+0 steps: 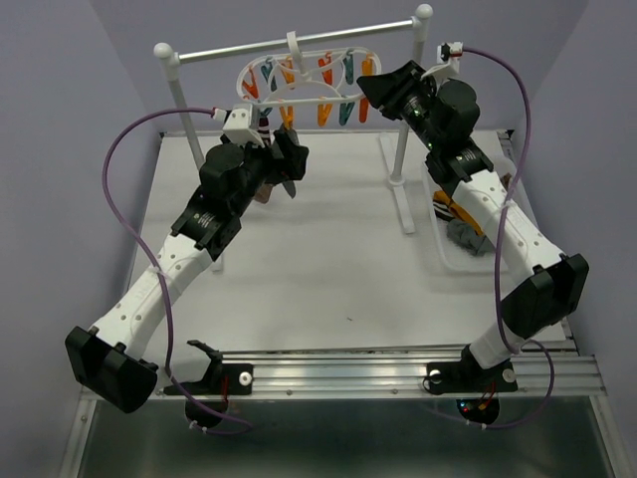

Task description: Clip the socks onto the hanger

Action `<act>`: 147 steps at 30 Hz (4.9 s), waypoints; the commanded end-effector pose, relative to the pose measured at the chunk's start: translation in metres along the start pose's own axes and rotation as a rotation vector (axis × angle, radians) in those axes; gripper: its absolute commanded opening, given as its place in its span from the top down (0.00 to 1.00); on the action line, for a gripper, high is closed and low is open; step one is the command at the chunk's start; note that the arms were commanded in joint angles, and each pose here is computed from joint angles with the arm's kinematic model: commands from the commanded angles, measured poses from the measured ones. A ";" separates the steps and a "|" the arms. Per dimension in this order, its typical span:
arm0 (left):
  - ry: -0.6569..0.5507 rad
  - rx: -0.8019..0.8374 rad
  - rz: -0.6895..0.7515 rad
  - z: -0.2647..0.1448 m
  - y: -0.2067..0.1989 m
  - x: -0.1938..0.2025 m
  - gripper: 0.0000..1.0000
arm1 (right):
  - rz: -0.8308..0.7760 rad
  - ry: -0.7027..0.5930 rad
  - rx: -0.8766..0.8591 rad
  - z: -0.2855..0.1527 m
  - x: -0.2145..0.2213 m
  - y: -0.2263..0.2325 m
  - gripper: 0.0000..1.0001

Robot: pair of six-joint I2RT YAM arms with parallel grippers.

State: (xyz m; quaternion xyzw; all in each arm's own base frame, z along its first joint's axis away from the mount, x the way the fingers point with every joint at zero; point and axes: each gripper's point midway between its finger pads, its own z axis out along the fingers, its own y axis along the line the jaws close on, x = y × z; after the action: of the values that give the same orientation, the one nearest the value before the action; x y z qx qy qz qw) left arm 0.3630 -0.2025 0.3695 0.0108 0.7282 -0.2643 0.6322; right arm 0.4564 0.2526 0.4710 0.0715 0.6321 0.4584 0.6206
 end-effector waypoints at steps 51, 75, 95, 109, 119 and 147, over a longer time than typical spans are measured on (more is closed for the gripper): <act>-0.197 -0.059 0.099 0.003 0.018 -0.094 0.01 | -0.226 -0.002 -0.103 -0.033 -0.028 0.011 0.37; -0.196 -0.183 0.058 0.028 0.059 -0.100 0.01 | -0.366 0.028 0.367 -0.110 -0.004 -0.101 0.00; -0.247 -0.275 0.070 0.011 0.078 -0.111 0.01 | -0.290 0.145 1.036 -0.232 -0.025 -0.320 0.00; -0.153 -0.192 0.413 -0.035 0.056 -0.062 0.01 | -0.344 0.174 0.585 -0.195 -0.017 -0.232 0.00; -0.294 -0.049 0.504 -0.063 0.029 -0.063 0.01 | -0.125 0.023 -0.153 -0.136 -0.054 -0.017 0.05; -0.279 0.065 0.691 -0.039 0.017 -0.043 0.01 | -0.018 0.061 -0.114 -0.008 -0.061 0.035 0.33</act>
State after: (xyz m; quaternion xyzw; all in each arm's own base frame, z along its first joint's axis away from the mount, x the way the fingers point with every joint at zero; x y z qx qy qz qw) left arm 0.3483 -0.1615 0.3779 0.2450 0.6173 -0.0591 0.7452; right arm 0.4629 0.2410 0.4949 0.0259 0.6532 0.5129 0.5564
